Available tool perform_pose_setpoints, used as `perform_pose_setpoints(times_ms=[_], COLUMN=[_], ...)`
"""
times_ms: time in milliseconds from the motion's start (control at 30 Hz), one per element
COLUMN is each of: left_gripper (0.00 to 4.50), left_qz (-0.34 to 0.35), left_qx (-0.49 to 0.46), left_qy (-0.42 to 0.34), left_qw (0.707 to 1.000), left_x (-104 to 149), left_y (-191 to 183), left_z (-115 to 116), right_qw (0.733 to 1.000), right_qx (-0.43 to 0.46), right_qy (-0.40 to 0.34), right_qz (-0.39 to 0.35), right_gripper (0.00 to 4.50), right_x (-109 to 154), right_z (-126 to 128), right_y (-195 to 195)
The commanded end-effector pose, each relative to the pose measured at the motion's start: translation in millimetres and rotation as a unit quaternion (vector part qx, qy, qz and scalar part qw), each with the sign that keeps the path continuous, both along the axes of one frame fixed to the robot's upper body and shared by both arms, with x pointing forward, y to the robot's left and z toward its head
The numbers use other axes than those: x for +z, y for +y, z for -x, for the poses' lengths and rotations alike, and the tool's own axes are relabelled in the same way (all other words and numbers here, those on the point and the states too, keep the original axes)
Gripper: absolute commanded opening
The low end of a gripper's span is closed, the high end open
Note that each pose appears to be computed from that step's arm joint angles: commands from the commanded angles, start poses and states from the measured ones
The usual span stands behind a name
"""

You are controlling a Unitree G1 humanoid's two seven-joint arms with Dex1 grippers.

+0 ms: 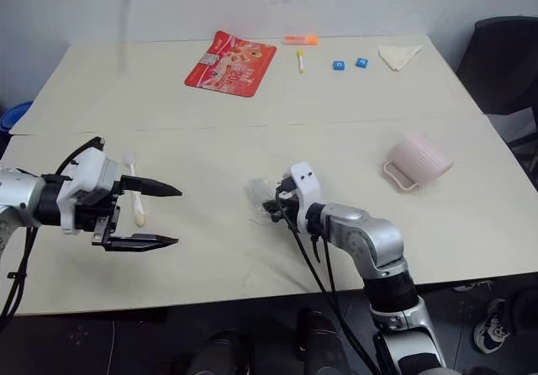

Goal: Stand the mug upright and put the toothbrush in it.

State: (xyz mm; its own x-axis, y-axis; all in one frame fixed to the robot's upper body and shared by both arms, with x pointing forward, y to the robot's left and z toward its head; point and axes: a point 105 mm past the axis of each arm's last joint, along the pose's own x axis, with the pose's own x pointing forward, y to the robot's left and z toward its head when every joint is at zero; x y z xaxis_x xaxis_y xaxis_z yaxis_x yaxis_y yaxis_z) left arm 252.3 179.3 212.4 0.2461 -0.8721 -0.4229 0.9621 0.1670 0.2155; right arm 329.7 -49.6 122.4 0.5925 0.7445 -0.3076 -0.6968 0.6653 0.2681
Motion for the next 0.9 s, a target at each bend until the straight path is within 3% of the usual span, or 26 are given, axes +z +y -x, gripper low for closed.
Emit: perform_pose_setpoints(times_ms=[33,233,367,467,600,767,900], left_gripper=[4.5,4.5,4.5,4.5,4.5,4.5,4.5], left_qz=[0.018,0.075,0.132,0.143,0.145,0.143,0.142], left_qx=[-0.023,-0.07,-0.113,-0.136,-0.164,-0.194,-0.206], left_qy=[-0.008,-0.025,-0.016,-0.017,-0.027,-0.029,-0.033], left_qw=[1.0,0.994,0.985,0.98,0.975,0.97,0.968], left_x=[3,6,19,22,25,25,26], left_y=[-14,-55,-80,-92,-108,-117,-121], left_z=[-3,-13,-18,-25,-38,-39,-39], right_qw=[0.998,0.975,0.957,0.945,0.905,0.889,0.866], right_qx=[-0.031,-0.181,-0.238,-0.287,-0.396,-0.439,-0.48], right_qy=[-0.048,-0.126,-0.142,-0.109,-0.027,0.0,0.0], right_qz=[-0.036,-0.019,0.087,0.114,0.154,0.128,0.139], right_gripper=[0.01,0.01,0.01,0.01,0.01,0.01,0.01], right_x=[47,122,139,133,88,47,29], right_z=[-4,1,46,77,113,118,116], right_y=[-23,-123,-194,-232,-282,-287,-298])
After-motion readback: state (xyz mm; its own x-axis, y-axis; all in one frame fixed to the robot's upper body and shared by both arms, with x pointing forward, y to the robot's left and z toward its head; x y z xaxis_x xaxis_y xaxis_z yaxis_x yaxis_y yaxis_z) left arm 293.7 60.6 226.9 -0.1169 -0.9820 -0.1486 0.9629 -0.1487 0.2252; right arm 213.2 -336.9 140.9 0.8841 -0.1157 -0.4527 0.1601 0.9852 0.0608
